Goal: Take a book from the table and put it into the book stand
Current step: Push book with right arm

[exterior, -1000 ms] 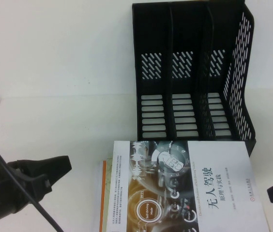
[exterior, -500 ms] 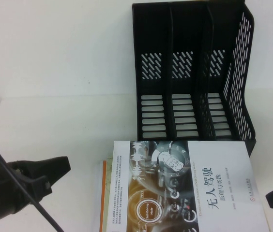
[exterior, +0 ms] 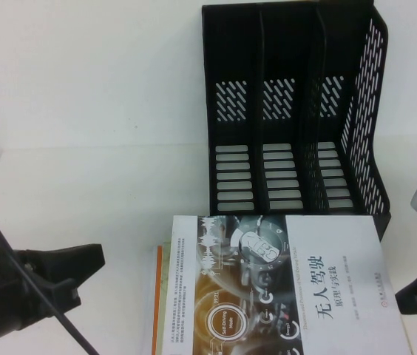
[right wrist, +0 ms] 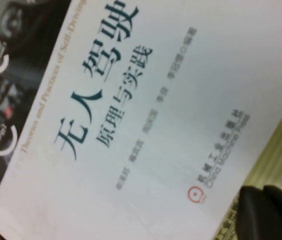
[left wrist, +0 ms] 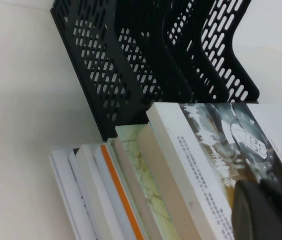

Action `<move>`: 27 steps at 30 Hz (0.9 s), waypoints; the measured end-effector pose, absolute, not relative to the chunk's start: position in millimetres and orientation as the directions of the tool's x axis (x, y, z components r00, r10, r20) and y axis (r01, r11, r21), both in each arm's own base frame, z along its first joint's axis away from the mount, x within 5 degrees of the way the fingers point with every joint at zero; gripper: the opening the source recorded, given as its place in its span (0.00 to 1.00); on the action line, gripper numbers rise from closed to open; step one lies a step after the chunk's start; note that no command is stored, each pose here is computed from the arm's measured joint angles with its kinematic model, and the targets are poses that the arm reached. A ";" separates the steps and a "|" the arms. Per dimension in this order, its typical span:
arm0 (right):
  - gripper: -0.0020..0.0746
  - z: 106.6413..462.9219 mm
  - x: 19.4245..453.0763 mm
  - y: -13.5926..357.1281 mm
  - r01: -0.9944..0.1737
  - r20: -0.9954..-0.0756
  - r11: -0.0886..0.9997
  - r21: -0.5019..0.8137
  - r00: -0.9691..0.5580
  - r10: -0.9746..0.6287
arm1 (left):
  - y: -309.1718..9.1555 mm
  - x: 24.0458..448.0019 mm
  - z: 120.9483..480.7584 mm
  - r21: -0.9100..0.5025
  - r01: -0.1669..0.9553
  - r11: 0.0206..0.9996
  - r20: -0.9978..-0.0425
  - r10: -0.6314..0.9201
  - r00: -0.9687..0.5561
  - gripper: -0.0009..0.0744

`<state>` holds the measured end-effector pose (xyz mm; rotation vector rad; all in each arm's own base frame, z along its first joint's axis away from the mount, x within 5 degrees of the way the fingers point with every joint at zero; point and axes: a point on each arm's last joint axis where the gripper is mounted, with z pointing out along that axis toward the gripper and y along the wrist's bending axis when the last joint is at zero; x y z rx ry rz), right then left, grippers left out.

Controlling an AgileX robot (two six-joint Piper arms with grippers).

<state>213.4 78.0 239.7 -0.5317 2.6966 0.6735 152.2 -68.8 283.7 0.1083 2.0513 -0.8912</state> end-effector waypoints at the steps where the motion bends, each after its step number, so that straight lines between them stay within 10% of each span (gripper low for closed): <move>1: 0.02 240.1 215.1 78.3 -0.424 -0.377 0.820 0.385 -0.883 -0.280 | -68.6 152.3 283.6 -0.549 0.384 0.742 -0.752 -0.239 -0.614 0.01; 27: 0.02 237.7 232.7 118.4 -0.443 -0.365 0.778 0.446 -0.884 -0.294 | -67.4 157.9 294.1 -0.778 0.222 0.588 -0.577 -0.529 -0.622 0.01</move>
